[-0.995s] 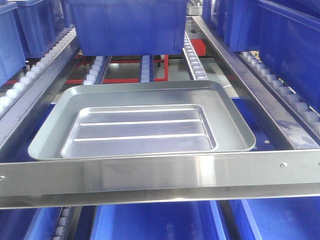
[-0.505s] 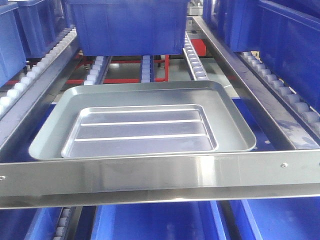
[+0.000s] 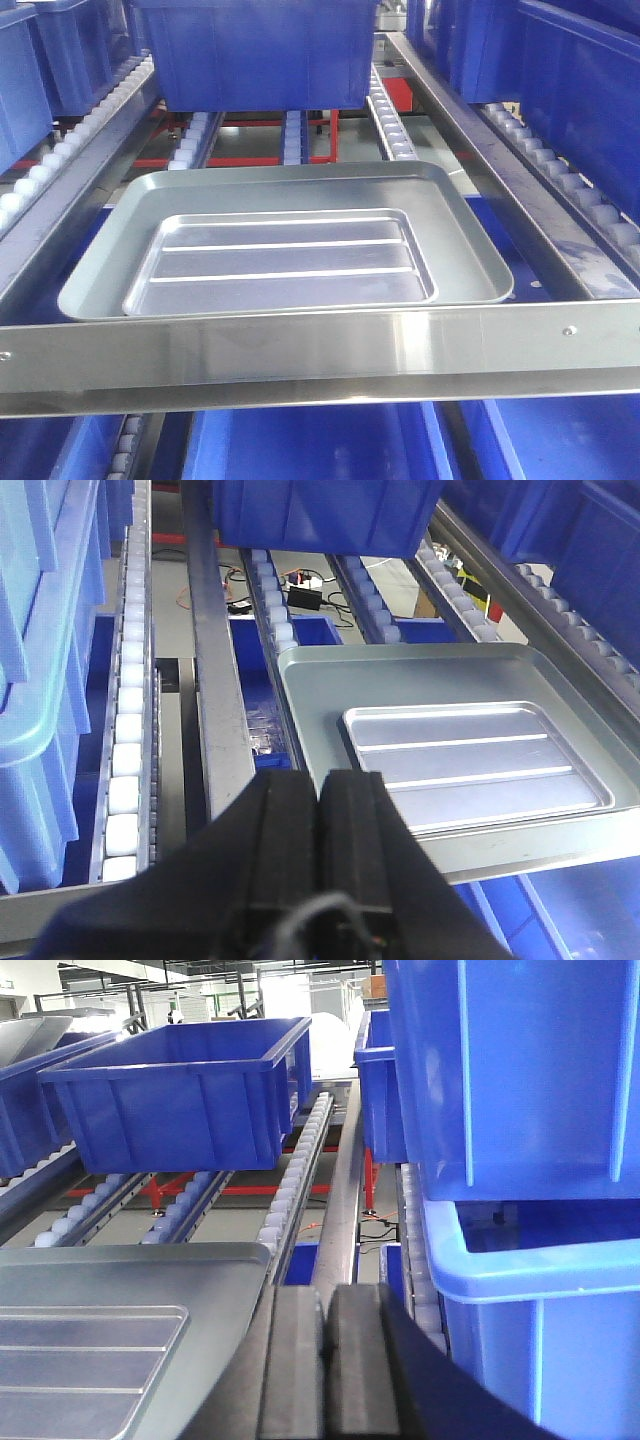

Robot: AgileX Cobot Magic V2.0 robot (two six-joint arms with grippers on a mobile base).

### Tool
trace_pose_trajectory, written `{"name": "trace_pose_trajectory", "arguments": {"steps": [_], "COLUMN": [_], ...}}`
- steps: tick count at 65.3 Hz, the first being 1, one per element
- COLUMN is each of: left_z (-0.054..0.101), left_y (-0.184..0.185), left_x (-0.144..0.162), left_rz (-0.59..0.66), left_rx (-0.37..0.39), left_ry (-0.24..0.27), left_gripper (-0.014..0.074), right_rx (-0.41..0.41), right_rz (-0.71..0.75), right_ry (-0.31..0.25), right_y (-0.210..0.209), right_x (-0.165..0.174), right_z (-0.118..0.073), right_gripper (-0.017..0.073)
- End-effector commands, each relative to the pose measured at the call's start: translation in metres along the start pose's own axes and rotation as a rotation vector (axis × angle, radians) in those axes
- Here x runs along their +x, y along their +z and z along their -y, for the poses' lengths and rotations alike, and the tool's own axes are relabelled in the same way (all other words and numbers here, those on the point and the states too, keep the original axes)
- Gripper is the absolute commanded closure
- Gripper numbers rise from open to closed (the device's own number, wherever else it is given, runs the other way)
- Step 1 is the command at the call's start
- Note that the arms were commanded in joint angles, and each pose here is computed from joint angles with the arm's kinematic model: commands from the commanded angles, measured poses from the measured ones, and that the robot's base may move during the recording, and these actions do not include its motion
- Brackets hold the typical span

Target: Grab silver tray and stack on right shelf

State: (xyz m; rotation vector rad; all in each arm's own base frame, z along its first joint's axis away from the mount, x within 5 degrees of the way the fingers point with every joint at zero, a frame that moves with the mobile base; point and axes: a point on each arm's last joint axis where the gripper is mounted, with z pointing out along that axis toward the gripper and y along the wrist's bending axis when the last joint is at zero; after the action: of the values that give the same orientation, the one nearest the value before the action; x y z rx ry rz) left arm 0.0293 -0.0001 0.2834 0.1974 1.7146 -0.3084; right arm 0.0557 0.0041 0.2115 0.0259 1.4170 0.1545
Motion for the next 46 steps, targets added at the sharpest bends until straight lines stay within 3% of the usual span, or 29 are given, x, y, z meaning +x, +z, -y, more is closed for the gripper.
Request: {"name": "trace_pose_trajectory", "arguments": {"steps": [1,15,26,33,36,46], "left_z": [0.003,0.003,0.0,0.003,0.004,0.0], "left_y": [-0.002,-0.002,0.001,0.005,0.009,0.021], "left_x": [-0.014,-0.014,-0.004,0.01,0.014,0.03], "left_rz": [0.088,0.088,0.104,0.183,0.199,0.305], "left_rx": [0.025,0.025,-0.007,-0.024,-0.035,-0.151], "left_ry": [0.007,0.007,0.055,0.155,0.166,0.134], "left_gripper": [0.0685,0.0685,0.0685,0.0685,0.0685,0.0685], "right_rx": [-0.004,-0.004,-0.004,-0.004,-0.004,-0.004], "right_rz": [0.099,0.099,0.098,0.098,0.098,0.098], "right_ry": [-0.022,-0.022,-0.022,-0.022,-0.022,-0.022], "right_y": [-0.002,-0.002,-0.002,-0.002,-0.002,-0.002], "right_x": [-0.009,-0.009,-0.009,-0.009,-0.009,-0.009], "right_z": [-0.001,-0.001,-0.001,-0.001,-0.001,-0.001], "right_gripper": [0.051,0.051,0.051,0.051,0.051,0.051]}}
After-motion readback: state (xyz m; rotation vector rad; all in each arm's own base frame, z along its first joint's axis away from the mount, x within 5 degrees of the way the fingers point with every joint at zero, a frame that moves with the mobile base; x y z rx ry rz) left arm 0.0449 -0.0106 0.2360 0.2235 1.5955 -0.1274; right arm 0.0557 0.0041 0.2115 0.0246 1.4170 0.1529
